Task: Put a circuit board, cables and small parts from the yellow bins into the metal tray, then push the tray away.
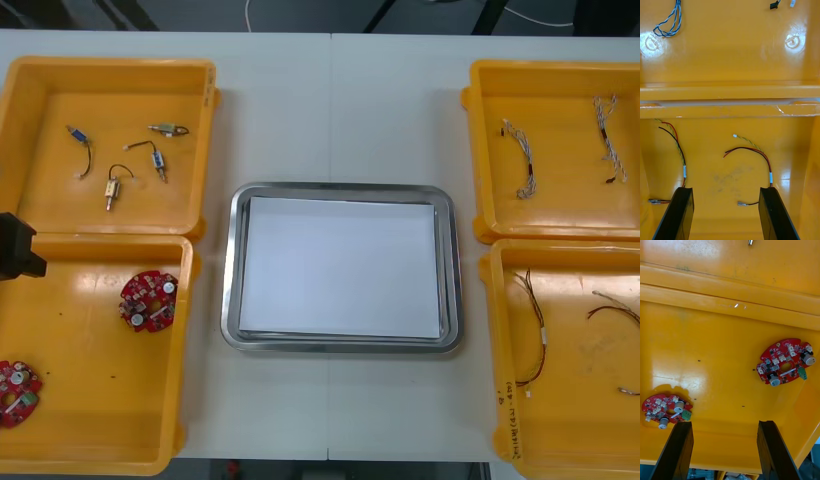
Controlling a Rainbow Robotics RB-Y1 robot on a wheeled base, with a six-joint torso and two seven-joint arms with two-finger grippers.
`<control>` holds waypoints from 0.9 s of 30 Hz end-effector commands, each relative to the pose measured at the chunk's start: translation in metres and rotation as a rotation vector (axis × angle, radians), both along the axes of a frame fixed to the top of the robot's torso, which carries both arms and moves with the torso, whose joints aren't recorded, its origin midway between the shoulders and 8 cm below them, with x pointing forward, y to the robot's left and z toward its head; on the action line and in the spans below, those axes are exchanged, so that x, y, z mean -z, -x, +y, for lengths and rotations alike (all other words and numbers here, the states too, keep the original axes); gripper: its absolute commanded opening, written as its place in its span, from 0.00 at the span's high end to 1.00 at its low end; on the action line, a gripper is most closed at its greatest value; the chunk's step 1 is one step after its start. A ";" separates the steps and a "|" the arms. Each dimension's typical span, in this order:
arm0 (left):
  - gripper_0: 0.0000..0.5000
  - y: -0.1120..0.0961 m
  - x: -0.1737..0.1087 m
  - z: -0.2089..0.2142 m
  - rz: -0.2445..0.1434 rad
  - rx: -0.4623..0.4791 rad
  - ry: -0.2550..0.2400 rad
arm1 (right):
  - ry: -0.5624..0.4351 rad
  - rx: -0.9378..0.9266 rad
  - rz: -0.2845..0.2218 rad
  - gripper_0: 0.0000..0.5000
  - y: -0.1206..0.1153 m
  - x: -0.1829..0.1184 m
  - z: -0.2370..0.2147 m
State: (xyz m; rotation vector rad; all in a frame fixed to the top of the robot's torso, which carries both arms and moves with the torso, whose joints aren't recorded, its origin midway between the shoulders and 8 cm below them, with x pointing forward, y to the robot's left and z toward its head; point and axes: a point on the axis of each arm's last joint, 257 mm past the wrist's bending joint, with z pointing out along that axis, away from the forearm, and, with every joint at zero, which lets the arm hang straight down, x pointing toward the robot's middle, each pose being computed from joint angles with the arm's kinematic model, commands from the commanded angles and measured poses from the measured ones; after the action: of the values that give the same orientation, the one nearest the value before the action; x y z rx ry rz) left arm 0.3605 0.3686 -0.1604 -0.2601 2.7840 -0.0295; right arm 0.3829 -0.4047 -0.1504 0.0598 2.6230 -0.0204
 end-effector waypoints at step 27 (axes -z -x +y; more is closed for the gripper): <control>0.00 0.023 -0.012 0.052 -0.102 -0.116 -0.032 | 0.098 0.056 0.052 0.00 0.044 -0.010 -0.060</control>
State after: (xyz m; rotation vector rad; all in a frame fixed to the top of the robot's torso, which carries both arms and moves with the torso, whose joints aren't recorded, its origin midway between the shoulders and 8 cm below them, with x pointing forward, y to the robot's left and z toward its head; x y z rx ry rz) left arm 0.3449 0.4065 -0.1593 -0.3855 2.6963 -0.0272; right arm 0.3580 -0.4388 -0.1523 0.1250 2.6527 -0.0798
